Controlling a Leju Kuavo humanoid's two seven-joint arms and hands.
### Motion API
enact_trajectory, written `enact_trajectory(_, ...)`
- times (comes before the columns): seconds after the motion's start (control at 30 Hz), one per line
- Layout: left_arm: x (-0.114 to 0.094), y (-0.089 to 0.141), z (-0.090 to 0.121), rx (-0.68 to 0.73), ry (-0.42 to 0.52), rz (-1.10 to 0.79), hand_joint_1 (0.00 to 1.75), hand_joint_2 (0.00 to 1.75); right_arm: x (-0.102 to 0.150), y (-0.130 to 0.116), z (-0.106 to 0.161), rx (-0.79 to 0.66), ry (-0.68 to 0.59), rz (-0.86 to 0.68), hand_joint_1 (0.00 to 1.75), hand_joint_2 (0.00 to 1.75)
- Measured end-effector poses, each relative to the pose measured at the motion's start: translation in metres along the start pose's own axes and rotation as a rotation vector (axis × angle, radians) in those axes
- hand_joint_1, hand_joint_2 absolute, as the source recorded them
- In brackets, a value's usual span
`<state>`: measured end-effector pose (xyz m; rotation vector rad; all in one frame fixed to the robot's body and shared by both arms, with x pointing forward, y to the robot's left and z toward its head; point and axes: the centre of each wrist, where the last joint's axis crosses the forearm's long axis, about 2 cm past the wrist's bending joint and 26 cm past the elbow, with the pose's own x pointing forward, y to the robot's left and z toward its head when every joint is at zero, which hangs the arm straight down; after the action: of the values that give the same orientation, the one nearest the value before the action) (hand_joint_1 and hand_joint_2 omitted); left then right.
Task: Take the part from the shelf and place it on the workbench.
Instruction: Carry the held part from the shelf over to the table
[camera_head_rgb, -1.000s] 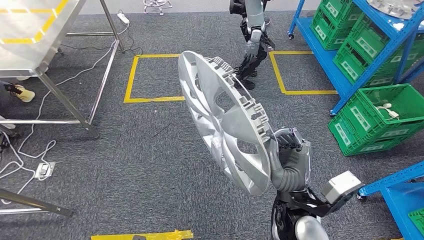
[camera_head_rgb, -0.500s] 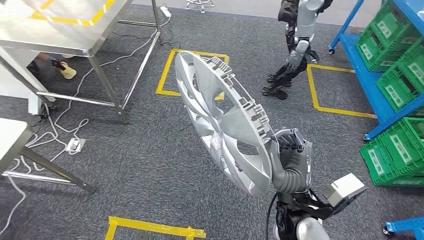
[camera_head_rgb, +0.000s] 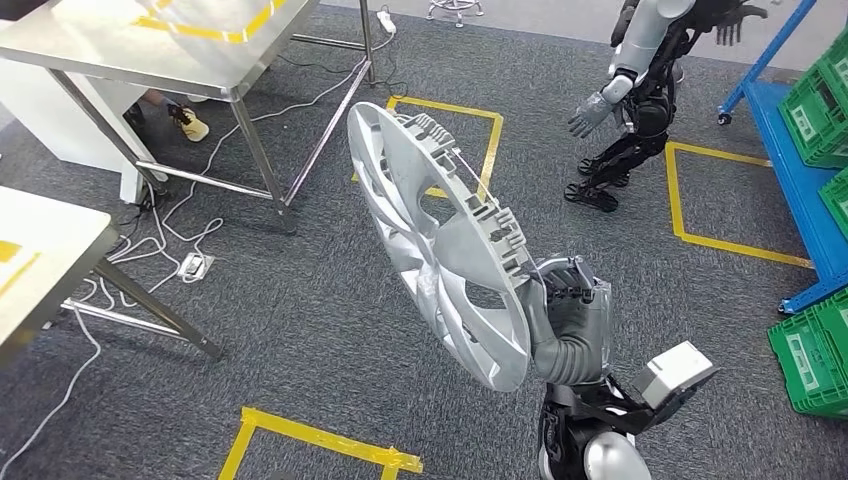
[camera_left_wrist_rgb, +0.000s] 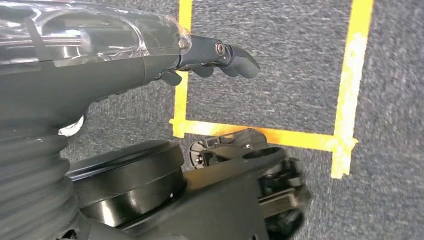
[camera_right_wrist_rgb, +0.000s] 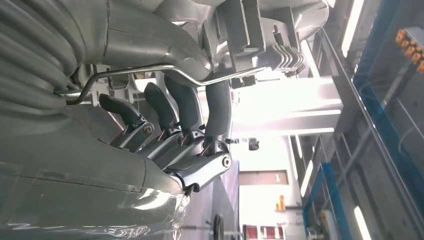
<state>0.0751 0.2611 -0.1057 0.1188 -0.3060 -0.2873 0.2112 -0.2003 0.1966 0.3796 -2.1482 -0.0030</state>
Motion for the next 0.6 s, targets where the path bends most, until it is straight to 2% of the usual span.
enact_trajectory(0.6, 0.0013, 0.0007, -0.0002, 0.001, 0.002, -0.001, 0.00, 1.75, -0.0004, 0.0019, 0.0028, -0.001, 0.009, -0.007, 1.75, 1.75)
